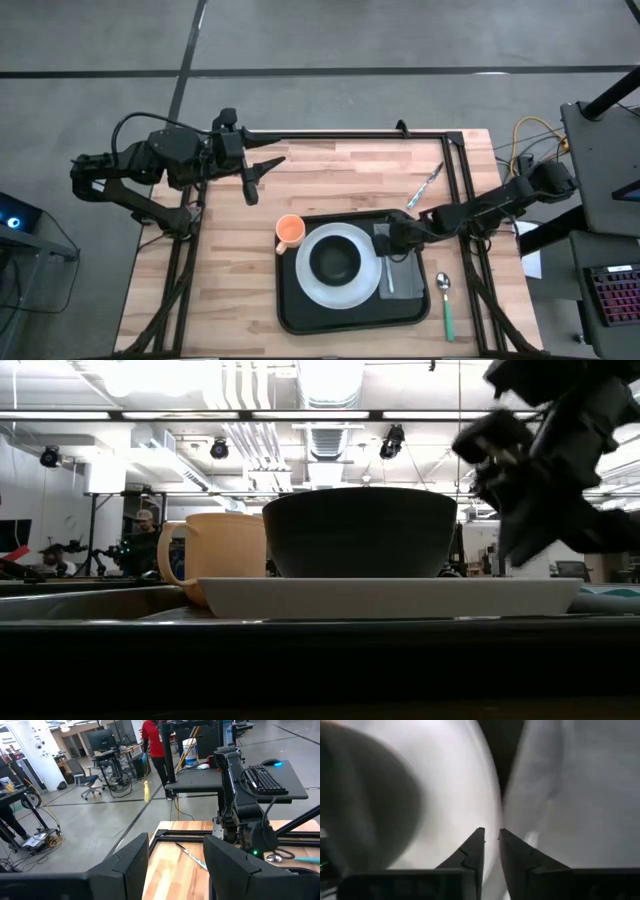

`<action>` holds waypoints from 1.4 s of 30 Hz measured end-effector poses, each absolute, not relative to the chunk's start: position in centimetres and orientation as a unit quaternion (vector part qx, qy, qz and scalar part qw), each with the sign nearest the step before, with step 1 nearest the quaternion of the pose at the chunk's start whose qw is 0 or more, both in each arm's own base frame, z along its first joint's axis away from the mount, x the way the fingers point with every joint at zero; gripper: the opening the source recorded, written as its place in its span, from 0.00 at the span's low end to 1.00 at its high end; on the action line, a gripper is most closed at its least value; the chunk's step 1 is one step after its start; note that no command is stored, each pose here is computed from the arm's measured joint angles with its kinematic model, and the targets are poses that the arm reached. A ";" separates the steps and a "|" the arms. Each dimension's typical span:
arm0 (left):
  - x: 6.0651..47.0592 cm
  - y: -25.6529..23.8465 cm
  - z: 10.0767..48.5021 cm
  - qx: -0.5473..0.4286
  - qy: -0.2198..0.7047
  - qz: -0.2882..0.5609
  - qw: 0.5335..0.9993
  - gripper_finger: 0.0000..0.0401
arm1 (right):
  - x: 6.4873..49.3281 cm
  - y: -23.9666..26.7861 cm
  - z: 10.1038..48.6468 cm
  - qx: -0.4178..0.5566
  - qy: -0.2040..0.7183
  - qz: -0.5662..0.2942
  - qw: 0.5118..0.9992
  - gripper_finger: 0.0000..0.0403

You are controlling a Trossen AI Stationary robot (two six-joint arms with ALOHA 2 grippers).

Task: Set up tray
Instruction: Adjust the white plate on the black tray

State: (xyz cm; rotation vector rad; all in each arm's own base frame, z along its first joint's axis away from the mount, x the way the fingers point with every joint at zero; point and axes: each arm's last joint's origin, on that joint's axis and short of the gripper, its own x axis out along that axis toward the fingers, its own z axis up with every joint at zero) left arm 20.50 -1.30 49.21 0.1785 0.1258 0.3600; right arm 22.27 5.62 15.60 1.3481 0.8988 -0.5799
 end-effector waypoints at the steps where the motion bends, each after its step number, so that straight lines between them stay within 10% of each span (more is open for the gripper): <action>1: 20.5 -1.3 49.2 0.089 0.062 0.179 0.978 0.42 | 22.3 5.6 15.2 0.588 0.403 -0.262 0.651 0.10; 42: 21.2 -1.4 48.9 0.091 0.069 0.176 0.978 0.42 | 22.3 5.5 15.1 0.561 0.399 -0.258 0.678 0.02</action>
